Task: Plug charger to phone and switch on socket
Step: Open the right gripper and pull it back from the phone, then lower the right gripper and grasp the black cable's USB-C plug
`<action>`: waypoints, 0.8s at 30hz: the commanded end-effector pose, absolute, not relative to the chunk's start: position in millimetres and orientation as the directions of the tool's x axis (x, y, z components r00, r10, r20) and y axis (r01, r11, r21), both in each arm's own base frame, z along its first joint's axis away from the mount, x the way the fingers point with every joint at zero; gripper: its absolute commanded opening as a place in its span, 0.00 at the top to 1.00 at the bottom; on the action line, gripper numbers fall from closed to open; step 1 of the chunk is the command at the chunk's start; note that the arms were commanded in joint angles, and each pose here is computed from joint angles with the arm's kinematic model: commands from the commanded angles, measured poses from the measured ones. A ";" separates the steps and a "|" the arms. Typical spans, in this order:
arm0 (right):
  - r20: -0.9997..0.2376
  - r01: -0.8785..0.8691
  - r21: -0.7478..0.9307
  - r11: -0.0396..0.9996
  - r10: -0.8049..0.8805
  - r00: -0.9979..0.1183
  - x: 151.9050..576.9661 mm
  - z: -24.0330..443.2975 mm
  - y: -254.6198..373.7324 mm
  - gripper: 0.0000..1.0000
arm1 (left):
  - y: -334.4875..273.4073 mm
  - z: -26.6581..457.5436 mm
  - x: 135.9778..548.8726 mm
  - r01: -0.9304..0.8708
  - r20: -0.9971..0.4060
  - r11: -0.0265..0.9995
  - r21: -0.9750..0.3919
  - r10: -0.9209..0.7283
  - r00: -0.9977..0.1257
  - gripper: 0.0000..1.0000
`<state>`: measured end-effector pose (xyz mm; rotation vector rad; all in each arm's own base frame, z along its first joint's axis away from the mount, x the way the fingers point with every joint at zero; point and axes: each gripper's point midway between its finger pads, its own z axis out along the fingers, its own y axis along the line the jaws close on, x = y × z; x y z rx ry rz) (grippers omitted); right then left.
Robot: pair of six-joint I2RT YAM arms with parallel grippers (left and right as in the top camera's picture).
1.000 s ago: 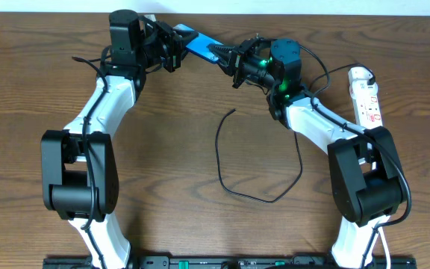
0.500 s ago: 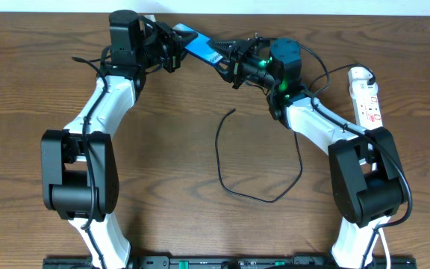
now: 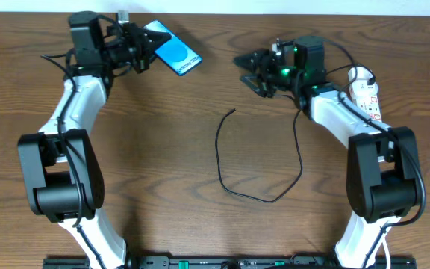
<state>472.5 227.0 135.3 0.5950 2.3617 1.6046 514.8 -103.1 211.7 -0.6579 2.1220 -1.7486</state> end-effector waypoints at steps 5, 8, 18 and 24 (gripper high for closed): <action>-0.070 0.154 0.823 0.547 0.366 -0.928 446.2 94.4 218.5 0.64 | -108.0 231.9 494.6 -0.067 0.015 0.115 -0.991 -0.406 -0.914 0.93; -0.082 0.162 0.778 0.607 0.354 -0.932 438.1 77.8 231.6 0.68 | -108.0 230.1 493.8 -0.083 0.030 0.114 -0.990 -0.406 -0.913 0.93; -0.151 0.192 0.616 0.764 0.353 -0.923 415.1 47.8 253.7 0.67 | -107.1 229.4 495.3 -0.094 0.039 0.112 -0.989 -0.417 -0.908 0.93; -0.136 0.213 0.591 0.778 0.357 -0.924 409.3 40.2 254.5 0.69 | -107.2 229.3 495.3 -0.094 0.039 0.113 -0.989 -0.417 -0.908 0.93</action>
